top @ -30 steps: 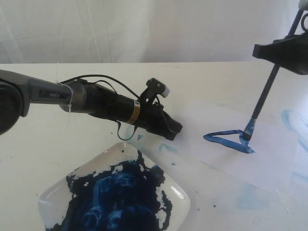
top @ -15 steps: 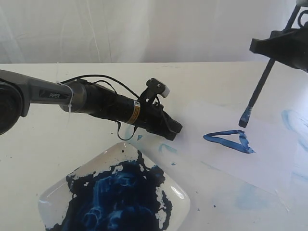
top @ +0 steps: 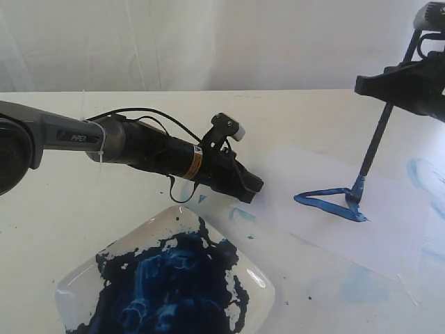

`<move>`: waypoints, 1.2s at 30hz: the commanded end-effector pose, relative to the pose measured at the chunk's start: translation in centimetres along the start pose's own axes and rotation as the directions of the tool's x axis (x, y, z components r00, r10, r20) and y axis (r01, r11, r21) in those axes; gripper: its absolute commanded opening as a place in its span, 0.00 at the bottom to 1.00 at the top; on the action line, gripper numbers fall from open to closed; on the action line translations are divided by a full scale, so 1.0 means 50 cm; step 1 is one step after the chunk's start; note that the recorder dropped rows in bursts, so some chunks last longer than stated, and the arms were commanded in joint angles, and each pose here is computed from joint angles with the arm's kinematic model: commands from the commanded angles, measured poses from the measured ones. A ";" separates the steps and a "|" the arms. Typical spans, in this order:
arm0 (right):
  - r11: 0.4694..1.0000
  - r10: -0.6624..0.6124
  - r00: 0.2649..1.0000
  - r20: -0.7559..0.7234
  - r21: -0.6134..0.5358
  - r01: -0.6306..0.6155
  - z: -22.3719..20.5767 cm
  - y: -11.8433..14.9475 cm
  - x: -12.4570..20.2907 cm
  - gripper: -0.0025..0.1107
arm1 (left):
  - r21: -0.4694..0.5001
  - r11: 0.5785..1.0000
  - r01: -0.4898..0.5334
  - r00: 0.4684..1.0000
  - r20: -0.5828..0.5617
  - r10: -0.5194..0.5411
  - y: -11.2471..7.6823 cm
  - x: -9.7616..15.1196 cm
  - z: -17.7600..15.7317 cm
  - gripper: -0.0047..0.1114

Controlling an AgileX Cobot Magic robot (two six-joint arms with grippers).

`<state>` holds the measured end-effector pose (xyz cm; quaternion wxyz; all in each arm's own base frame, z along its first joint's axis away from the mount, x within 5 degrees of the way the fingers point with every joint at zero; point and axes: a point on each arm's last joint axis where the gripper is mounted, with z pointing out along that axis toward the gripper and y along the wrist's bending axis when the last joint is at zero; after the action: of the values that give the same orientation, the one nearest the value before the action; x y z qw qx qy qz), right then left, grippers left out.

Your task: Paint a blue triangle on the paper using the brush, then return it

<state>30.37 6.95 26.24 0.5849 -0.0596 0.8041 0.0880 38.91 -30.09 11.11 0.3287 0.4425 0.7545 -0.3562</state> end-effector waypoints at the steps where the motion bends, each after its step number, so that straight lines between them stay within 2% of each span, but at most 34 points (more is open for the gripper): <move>1: 1.000 0.019 0.999 -0.033 0.010 -0.019 -0.012 -0.004 -0.001 0.02 | -0.020 1.000 -0.011 1.000 -0.011 0.011 0.006 0.002 -0.002 0.04; 17: 0.999 0.050 0.983 -0.176 0.026 -0.046 -0.055 -0.004 0.000 0.02 | -0.017 1.000 -0.011 1.000 -0.010 0.011 0.005 0.002 -0.002 0.04; 36: 0.999 0.047 0.980 -0.192 0.026 -0.042 -0.107 -0.001 -0.023 0.02 | -0.017 1.000 -0.011 1.000 -0.010 0.011 0.005 0.002 -0.002 0.04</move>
<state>26.11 6.00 28.72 0.5046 -0.0464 0.8576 0.0881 38.91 -30.09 11.11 0.3287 0.4425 0.7545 -0.3562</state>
